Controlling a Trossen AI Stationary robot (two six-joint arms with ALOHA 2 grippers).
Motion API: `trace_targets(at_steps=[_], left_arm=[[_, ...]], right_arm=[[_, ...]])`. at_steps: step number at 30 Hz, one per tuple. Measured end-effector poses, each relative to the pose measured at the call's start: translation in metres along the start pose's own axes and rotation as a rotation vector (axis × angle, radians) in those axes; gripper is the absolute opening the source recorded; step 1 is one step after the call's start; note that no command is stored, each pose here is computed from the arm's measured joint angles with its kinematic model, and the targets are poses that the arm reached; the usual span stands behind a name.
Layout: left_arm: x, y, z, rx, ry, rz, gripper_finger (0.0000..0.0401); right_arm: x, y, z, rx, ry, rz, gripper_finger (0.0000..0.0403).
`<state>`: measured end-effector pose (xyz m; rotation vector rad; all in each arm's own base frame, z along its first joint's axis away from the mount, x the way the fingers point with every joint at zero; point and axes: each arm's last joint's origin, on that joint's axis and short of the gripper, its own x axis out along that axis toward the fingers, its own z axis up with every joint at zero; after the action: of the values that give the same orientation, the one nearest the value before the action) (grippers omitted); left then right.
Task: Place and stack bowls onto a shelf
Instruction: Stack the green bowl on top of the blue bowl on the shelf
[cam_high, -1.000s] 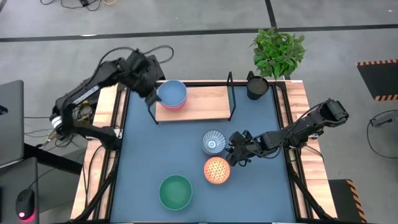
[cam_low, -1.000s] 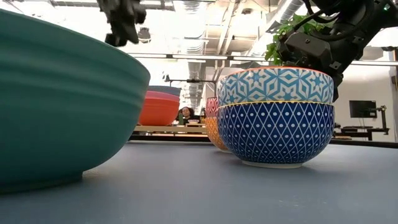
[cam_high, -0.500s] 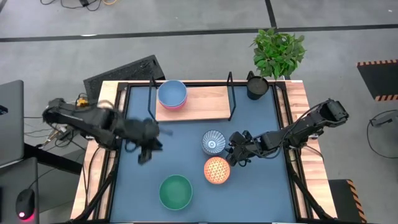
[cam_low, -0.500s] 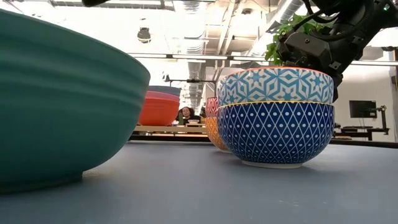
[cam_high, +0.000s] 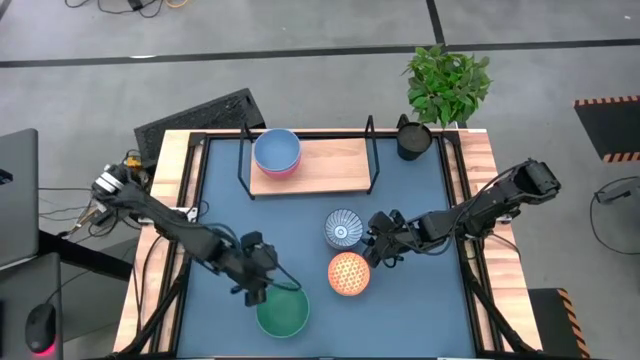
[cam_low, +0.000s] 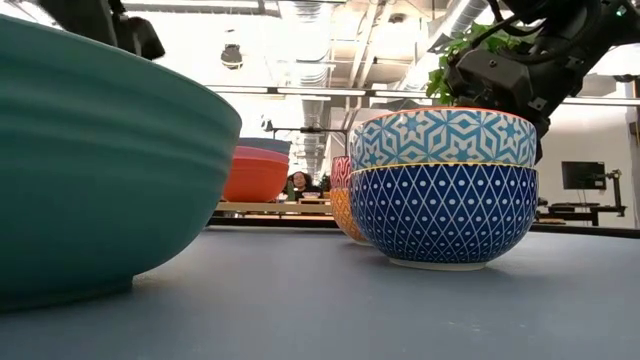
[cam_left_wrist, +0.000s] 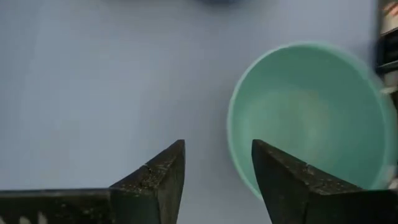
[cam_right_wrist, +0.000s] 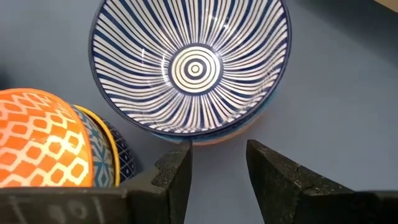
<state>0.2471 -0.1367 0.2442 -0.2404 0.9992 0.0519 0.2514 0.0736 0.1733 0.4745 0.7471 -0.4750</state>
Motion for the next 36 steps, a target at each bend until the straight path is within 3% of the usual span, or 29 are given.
trace_targets(at_steps=[7,13,18,26,36], left_arm=[[0.052,-0.007,-0.011,0.045,0.138,0.067,0.0171],[0.073,-0.009,-0.020,0.045,0.235,0.057,0.0171],[0.072,-0.009,-0.020,0.016,0.246,0.032,0.0147],[0.065,-0.012,-0.011,-0.025,0.244,0.037,0.0010],[0.026,0.000,0.041,-0.037,0.281,0.148,0.0000]], right_arm=[[0.000,0.001,0.000,0.002,-0.003,0.007,0.0177],[0.000,0.001,0.000,0.002,-0.003,0.007,0.0177],[0.000,0.001,0.000,0.002,-0.003,0.007,0.0177],[0.000,0.001,0.000,0.023,-0.002,0.005,0.0177],[0.000,0.000,0.000,0.025,-0.002,0.004,0.0177]])
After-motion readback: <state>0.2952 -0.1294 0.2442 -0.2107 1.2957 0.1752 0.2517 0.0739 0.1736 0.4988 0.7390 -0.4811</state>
